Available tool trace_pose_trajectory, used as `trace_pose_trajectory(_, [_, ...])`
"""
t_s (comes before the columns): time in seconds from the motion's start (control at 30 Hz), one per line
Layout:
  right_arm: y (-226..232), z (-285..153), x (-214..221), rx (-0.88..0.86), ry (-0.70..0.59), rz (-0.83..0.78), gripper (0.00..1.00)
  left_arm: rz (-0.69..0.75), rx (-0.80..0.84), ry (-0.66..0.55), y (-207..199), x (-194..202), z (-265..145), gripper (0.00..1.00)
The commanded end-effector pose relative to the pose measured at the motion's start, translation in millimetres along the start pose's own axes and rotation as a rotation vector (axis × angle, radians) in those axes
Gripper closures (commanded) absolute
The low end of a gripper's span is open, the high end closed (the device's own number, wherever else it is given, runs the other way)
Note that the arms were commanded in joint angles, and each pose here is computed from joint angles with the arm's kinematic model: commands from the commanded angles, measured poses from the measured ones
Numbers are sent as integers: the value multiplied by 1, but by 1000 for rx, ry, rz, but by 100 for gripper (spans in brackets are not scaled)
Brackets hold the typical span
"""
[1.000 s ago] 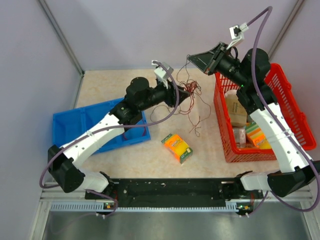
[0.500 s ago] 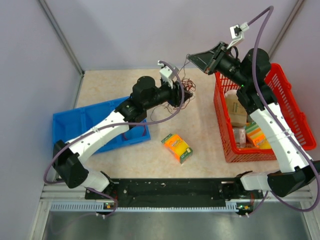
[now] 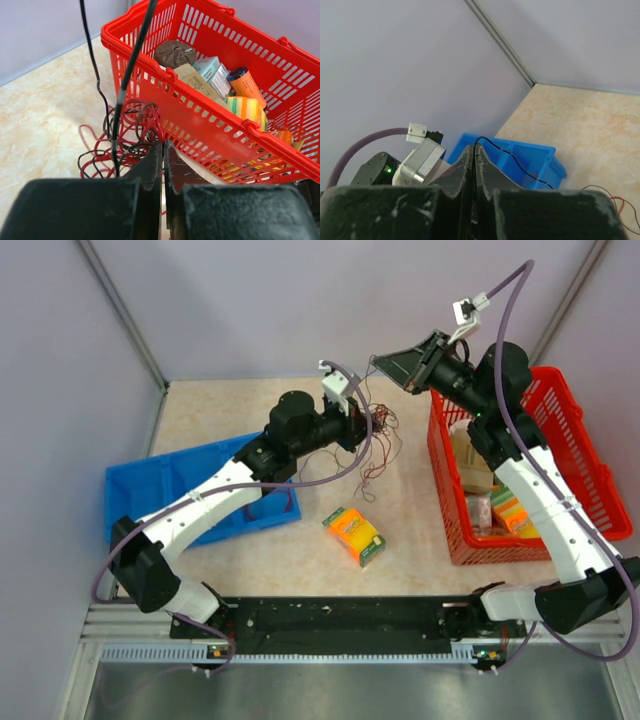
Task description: Untangle the cables
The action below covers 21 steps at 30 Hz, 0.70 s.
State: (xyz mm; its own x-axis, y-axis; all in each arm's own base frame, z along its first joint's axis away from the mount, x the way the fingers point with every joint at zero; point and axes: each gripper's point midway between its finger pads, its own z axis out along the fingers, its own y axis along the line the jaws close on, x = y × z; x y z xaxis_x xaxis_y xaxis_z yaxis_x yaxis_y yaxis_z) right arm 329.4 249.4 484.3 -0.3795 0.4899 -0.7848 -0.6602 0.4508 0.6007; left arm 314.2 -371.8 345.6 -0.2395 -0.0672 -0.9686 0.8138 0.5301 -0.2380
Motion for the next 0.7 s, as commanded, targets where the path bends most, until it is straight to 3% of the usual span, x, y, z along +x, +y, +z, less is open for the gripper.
trace_pose_trajectory(0.0, [11, -4, -13, -33, -48, -19, 100, 6, 18, -84, -11, -28, -9, 100])
trace_pose_trajectory(0.4, [32, -6, -8, -73, -60, 165, 100, -25, 41, -115, -16, -32, -9, 90])
trace_pose_trajectory(0.6, [36, -11, -8, -68, -91, 221, 100, -42, 12, -126, -12, -33, -13, 78])
trace_pose_trajectory(0.67, [38, -12, -8, -73, -95, 231, 100, -40, 13, -133, -12, -35, -14, 78])
